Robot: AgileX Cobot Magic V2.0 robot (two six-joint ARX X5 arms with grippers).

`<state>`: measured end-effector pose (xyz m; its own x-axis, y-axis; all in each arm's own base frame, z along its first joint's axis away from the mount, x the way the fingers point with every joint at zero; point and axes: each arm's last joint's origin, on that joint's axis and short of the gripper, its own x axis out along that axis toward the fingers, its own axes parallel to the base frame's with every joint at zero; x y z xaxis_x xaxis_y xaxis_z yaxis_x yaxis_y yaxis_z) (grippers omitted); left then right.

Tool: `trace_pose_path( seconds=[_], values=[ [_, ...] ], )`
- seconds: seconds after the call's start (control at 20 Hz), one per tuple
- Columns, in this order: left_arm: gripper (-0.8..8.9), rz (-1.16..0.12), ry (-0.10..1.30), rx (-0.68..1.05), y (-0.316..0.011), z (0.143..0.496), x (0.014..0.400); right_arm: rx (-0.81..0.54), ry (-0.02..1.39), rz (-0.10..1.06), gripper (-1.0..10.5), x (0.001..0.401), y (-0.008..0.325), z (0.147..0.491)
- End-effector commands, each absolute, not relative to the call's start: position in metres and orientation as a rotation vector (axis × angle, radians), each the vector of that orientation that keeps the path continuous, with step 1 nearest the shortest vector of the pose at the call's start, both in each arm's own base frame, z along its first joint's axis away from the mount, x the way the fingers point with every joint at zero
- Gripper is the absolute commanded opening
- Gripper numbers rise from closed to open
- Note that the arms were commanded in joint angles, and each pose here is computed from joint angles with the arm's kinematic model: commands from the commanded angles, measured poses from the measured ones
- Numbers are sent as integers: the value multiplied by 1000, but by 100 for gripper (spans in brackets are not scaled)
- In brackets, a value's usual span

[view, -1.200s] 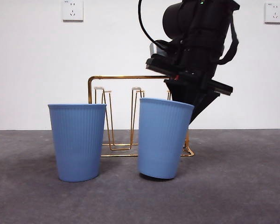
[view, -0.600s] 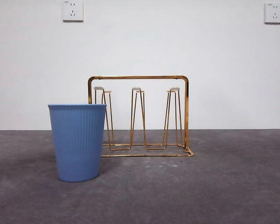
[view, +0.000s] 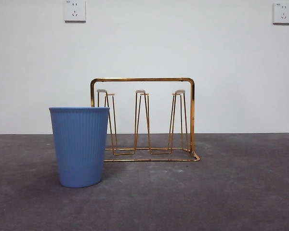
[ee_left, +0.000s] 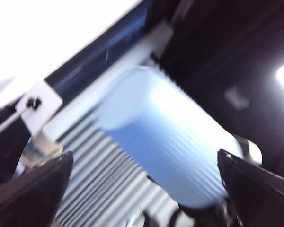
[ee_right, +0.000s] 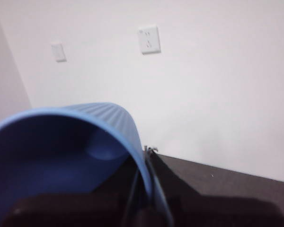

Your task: Pick up cup 1,put cup 1 in the cup rack,pick up cup 2,put cup 2 in the cup rack

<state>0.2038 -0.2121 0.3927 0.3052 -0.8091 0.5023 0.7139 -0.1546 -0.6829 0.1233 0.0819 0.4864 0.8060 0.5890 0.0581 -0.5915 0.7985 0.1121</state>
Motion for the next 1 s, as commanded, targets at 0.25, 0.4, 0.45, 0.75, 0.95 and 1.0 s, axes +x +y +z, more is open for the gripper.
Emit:
trace_pose_path(
  seconds=[0.25,0.4,0.45,0.75,0.95,1.0],
  values=[
    [632,-1295,41,-1187,-218,389,210,109,21,668,-12,143,96,479],
    [632,-1283,36,-1192,-218,389,210,105,39,700,-12,155,106,475],
    [632,-1274,31,-1199,-218,389,210,104,41,709,-12,159,108,474],
    [624,-1276,1,-1207,-216,392,210,86,79,739,-12,165,120,467],
    [474,-1270,-2,-1216,-216,392,210,85,85,738,-12,165,120,467],
    [438,-1270,-2,-1215,-216,392,210,82,95,738,-12,165,120,466]
  ],
)
